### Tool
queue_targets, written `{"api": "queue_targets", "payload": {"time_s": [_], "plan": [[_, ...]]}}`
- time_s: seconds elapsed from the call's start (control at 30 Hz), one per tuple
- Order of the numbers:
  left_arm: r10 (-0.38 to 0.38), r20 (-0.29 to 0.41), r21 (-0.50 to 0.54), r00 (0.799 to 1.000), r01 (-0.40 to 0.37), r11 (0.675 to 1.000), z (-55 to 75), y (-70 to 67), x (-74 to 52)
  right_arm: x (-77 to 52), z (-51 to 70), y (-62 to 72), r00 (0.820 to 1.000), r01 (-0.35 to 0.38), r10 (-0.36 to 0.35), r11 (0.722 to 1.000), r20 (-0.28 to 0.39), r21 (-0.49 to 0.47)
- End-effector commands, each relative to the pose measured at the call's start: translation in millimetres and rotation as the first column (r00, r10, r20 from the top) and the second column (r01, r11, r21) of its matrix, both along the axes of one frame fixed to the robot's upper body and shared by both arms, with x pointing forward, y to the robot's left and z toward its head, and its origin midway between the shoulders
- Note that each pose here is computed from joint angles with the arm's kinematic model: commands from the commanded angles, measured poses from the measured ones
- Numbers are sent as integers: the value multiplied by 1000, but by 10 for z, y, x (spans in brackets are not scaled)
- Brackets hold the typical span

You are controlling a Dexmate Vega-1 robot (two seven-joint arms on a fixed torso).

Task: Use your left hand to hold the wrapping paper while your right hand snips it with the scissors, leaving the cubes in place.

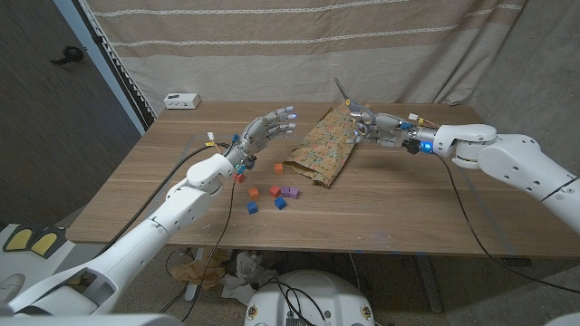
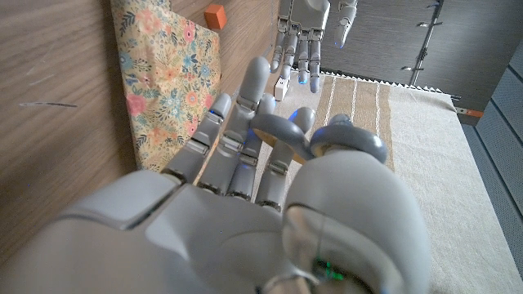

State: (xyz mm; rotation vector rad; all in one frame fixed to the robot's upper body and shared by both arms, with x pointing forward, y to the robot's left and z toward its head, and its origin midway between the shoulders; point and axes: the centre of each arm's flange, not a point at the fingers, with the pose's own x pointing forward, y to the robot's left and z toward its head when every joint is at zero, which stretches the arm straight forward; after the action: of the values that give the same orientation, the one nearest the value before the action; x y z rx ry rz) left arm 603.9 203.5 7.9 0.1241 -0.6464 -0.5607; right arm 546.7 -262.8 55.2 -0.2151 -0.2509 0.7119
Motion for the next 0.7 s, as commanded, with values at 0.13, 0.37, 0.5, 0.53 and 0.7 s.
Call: {"api": "queue_targets", "payload": {"time_s": [0.13,0.37,0.5,0.53,0.7], "plan": [[7,10,6,1000,-7,1000,18,-3,-31,-1,-3,0,999,-36,36,999,3,6],[7,11,9,1000,-7,1000,26,-7,-36,-4,1,-5,999,-48,48,999,5,0],[12,13,11,1000,-12,1000,32,-2,-40,-8,3,-5,999,-41,41,999,4,2],[16,14,11,1000,-16,1000,35,5,-42,-8,2,-7,999,-40,40,999,1,2],[77,37,21,996,-78,997,78,97,-71,-18,-2,-22,999,-33,33,999,-2,-2]]}}
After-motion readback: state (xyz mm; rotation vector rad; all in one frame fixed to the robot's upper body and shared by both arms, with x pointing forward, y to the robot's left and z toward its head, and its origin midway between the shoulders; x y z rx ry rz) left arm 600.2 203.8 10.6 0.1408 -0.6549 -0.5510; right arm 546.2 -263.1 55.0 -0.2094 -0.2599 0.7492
